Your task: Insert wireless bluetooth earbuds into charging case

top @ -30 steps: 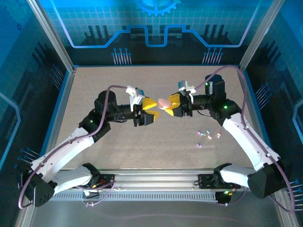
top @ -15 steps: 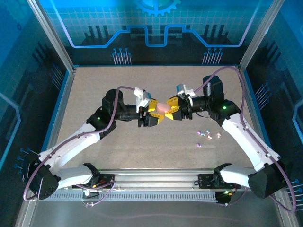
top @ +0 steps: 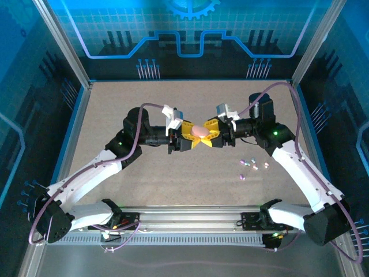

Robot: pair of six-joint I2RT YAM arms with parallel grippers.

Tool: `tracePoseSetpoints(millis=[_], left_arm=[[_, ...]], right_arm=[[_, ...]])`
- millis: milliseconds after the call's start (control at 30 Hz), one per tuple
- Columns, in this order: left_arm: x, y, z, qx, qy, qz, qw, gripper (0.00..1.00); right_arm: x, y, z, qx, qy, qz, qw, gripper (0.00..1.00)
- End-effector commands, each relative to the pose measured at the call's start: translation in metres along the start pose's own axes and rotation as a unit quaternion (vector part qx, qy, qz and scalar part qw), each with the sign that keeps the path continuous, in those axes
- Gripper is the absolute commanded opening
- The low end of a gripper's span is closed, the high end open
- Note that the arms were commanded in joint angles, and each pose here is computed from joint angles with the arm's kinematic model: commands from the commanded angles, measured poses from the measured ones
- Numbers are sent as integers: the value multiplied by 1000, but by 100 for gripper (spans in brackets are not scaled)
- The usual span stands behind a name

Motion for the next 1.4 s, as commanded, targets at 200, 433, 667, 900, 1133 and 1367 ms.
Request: tracePoseSetpoints(millis=[200,433,667,900,1133,1367], left_arm=[[-9,4,4,6,-22,21,1000,22],[-7,-2,4,13,-20,18,1000,21],[-6,-7,2,25,-12,24,999,21],[-9,-7,1,26,-20,27,999,20],[-11,-8,1,25,-27,22,999,21],[-11,-9,1,26,-30,17,999,21]], right_arm=[[-6,-4,-2,24,-41,1,999,40],[-9,-2,-7,23,-57,18,998,47],[-14,1,-9,17,-66,39,997,48],[-20,0,-16,15,-73,62,995,49],[-29,2,-19,20,-109,52,993,50],[-33,2,-20,29,-124,43,991,47]])
Point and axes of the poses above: each hand's point on the last joint's axis, 136 mm out from that joint toward the fingers, its own z axis out along the fingers, its own x axis along the line the jaws close on, y = z × x, the point moved 2 cm from there along -z, back along the fingers, and after that the axes turned 11 degrees about -z, right-handed, at the moved point
